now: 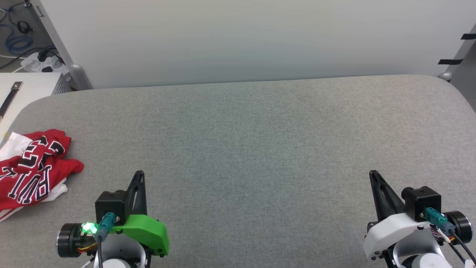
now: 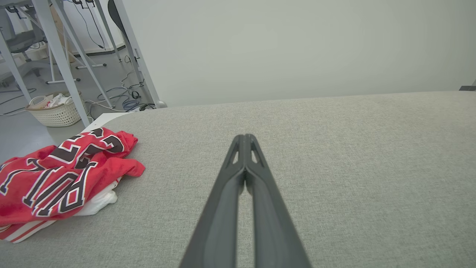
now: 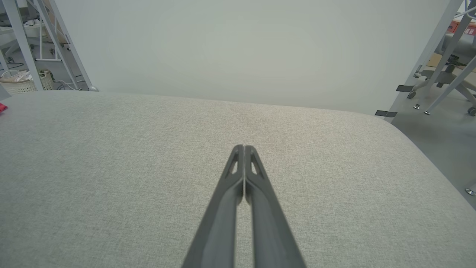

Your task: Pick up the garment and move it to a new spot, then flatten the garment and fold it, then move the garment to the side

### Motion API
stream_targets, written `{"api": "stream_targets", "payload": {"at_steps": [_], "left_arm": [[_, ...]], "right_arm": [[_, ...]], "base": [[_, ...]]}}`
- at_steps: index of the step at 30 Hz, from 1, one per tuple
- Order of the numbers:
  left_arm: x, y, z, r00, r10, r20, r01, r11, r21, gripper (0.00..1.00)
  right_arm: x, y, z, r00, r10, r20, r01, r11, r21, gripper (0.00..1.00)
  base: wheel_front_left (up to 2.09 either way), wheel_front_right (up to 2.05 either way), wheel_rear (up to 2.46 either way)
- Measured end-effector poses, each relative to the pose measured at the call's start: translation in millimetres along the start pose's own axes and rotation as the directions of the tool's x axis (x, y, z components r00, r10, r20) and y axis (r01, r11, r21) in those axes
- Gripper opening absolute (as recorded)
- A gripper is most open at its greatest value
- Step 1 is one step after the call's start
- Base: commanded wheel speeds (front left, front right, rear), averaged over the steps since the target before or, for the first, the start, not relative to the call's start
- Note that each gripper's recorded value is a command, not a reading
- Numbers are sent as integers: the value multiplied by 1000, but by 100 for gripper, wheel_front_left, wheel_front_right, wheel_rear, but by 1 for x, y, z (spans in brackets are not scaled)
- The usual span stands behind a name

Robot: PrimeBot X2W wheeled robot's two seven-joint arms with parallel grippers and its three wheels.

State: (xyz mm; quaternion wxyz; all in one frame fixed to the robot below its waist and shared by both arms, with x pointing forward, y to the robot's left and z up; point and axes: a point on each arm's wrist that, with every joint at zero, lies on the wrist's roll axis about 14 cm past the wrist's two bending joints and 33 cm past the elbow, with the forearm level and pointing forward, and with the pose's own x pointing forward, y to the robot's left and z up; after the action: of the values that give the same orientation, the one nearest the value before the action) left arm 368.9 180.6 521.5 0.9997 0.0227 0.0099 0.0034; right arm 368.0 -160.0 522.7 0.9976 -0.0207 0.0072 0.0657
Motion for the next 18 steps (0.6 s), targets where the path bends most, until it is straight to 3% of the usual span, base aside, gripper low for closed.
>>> {"api": "stream_targets", "payload": {"at_steps": [14, 15, 18], "left_arm": [[0, 0, 0, 1000, 0, 0, 0, 1000, 0, 0], [0, 0, 0, 1000, 0, 0, 0, 1000, 0, 100], [0, 0, 0, 1000, 0, -1, 0, 1000, 0, 100]], "right_arm": [[0, 0, 0, 1000, 0, 0, 0, 1000, 0, 0], [0, 0, 0, 1000, 0, 0, 0, 1000, 0, 100], [0, 0, 0, 1000, 0, -1, 0, 1000, 0, 100]], "base": [[0, 0, 0], [0, 0, 0], [0, 0, 0]]}}
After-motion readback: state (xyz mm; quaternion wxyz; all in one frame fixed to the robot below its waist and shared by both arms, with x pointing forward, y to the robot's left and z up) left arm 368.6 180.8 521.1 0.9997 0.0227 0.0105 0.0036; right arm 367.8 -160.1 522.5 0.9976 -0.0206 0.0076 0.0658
